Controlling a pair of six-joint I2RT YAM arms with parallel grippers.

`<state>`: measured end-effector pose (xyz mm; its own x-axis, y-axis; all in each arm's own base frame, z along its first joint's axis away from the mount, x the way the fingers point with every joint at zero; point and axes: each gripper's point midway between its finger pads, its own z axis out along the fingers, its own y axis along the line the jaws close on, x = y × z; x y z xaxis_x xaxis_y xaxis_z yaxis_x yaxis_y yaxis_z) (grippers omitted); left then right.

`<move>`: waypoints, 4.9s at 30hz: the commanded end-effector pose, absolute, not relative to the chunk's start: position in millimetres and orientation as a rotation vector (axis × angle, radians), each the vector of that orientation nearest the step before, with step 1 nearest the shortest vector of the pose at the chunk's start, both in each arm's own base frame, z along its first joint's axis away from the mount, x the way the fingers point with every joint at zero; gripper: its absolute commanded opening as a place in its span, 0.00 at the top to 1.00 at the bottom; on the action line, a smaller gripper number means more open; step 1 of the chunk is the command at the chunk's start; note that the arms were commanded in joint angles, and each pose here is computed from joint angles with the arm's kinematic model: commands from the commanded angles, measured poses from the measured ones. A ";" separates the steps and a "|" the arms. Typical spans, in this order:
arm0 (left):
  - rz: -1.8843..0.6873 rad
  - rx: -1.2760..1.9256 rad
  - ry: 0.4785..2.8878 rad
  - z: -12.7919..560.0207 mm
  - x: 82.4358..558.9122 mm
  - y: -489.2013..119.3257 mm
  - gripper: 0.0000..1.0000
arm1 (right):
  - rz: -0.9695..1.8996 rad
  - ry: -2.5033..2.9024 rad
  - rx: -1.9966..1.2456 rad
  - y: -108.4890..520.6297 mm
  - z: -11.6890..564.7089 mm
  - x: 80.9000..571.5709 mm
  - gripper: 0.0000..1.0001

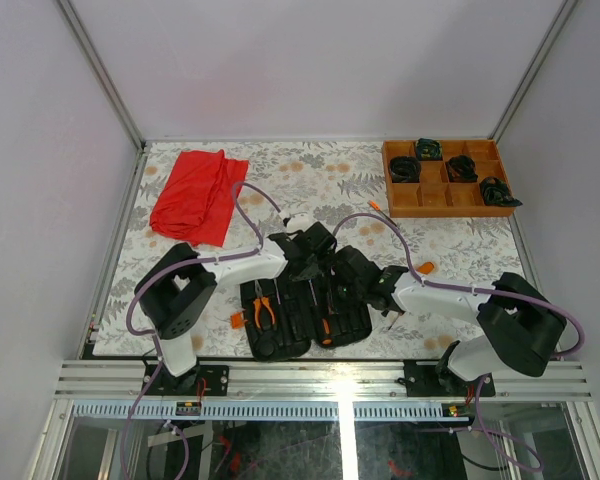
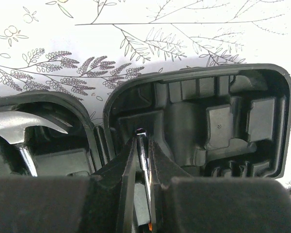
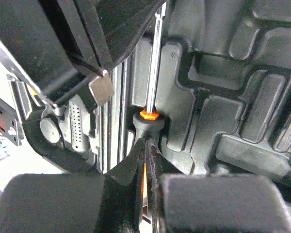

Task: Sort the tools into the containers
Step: Adjust the screwdriver in the storage box, then pick up the screwdriver from the center of the board.

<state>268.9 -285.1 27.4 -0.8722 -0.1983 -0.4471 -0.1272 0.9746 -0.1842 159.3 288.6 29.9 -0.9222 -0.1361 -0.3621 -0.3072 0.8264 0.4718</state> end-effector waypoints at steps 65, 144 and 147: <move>-0.459 -0.033 2.561 78.1 238.0 -267.7 0.48 | 0.441 2.569 -0.101 194.3 43.6 170.9 0.63; -0.398 -0.078 2.412 122.8 213.8 -185.0 0.31 | 0.137 2.485 0.826 29.8 34.9 300.9 0.34; -0.402 -0.084 2.410 124.3 214.8 -185.9 0.31 | 0.133 2.494 0.829 29.4 29.4 301.5 0.36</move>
<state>211.5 -186.5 119.8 -0.7698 -0.1572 -0.6186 0.0521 0.9505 -0.3064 277.5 27.0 16.7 -0.7246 0.5636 -0.3966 0.5387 0.8221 0.1842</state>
